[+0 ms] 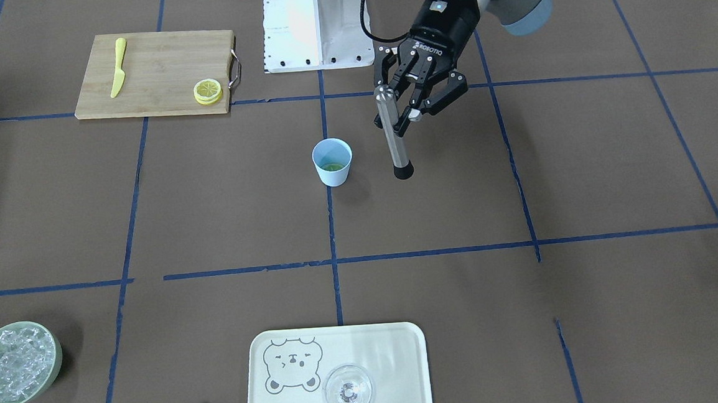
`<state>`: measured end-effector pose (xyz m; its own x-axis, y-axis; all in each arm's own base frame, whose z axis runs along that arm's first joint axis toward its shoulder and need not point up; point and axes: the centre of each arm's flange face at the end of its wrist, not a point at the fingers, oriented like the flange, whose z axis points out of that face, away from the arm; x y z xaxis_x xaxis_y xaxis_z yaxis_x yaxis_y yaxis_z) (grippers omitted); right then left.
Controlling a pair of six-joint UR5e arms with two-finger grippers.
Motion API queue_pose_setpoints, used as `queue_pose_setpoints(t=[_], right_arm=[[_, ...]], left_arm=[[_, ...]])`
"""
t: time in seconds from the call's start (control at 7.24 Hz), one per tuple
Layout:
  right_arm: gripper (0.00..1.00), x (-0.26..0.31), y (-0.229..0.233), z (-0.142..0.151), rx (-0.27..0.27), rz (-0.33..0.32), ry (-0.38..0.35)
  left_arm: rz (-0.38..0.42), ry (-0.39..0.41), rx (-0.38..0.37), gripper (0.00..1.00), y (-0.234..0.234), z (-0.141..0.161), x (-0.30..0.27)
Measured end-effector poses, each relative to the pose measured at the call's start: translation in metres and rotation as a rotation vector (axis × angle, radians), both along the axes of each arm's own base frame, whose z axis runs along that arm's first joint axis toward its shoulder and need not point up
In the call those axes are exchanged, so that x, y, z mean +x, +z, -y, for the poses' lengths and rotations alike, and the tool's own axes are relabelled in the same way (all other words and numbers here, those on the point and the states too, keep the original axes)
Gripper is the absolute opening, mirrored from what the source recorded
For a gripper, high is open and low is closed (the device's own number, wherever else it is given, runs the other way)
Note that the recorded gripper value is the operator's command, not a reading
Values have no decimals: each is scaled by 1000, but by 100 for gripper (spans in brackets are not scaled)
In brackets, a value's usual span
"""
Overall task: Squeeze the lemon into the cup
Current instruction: 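Lift the metal rod out of the cup and move it back with the left gripper, then lower the metal rod upright toward the table with the left gripper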
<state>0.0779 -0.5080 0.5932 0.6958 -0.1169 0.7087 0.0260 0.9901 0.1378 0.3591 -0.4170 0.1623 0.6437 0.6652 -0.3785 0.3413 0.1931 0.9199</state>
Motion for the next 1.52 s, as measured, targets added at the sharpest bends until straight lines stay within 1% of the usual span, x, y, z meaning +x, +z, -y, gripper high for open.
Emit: queue_pose_setpoints(t=[0.14,0.28,0.41,0.55,0.69,0.83,0.97,1.11,1.38,1.52], right_arm=[[100,0,0,0,0,0,0],[100,0,0,0,0,0,0],[100,0,0,0,0,0,0],[100,0,0,0,1,1,0],[100,0,-1,0,2,1,0],[100,0,-1,0,3,1,0],[100,0,-2,0,4,1,-1],[100,0,-3,0,7,1,-1],[100,0,-8,0,17,1,-1],[100,0,-10,0,22,0,-1]], left_arm=[[55,61,-42,0,-6,5,-24],[83,105,-103,0,-12,6,-42],[69,125,-202,0,-12,6,-49],[62,142,-327,0,-7,7,-48],[94,190,-427,0,1,7,-42],[124,245,-507,0,9,6,-39],[150,262,-582,0,24,8,-38],[181,253,-655,0,44,11,-39],[254,236,-770,0,78,15,-39],[293,237,-844,0,96,22,-39]])
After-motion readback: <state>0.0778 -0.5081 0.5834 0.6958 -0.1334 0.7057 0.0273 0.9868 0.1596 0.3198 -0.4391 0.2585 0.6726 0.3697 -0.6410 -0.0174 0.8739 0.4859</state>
